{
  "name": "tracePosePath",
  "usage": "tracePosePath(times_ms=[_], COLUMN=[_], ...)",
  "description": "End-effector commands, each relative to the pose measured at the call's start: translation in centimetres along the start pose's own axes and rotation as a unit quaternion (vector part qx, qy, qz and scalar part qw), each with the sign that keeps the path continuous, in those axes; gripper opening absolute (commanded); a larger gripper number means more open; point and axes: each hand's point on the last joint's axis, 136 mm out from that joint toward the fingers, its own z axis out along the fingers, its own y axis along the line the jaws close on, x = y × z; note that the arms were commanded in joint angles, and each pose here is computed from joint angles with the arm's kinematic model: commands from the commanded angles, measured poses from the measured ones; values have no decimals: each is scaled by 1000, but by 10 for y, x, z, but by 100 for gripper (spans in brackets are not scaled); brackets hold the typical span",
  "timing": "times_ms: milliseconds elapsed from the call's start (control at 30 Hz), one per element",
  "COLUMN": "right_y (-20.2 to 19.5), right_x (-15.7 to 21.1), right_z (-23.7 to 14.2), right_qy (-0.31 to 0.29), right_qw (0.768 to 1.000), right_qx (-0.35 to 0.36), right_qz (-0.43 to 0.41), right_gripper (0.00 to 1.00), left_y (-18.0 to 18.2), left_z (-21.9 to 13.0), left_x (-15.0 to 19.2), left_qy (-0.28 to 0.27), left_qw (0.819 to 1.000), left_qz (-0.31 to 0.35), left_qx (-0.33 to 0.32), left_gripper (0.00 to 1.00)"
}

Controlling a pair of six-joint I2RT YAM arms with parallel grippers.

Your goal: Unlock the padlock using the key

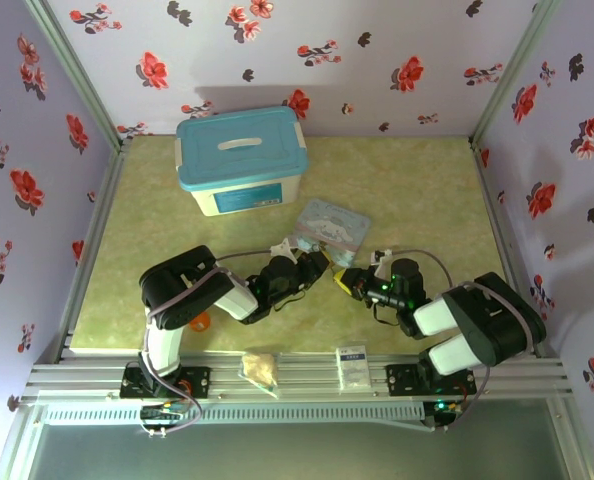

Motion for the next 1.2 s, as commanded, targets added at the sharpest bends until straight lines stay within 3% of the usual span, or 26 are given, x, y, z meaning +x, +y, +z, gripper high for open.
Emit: tracePosePath(times_ms=[0,367,667,867,1167], right_y=[41,51,25,26,34], right_x=[-23,-26,-30,-29,-41], right_z=[4,16,-2,0,8], right_qy=[-30,-6,15,22,24], right_qw=[997,997,997,998,996], right_qx=[-60,-53,19,16,-90], right_qz=[-37,-51,-70,-63,9], right_gripper=[0,0,0,0,0], left_y=[-49,-59,-60,-60,-86], left_z=[-2,-6,-10,-5,-12], left_x=[30,41,46,48,51], left_qy=[63,91,108,107,117], left_qw=[995,991,988,987,980], left_qz=[4,20,23,14,58], left_qx=[80,100,106,115,150], left_gripper=[0,0,0,0,0])
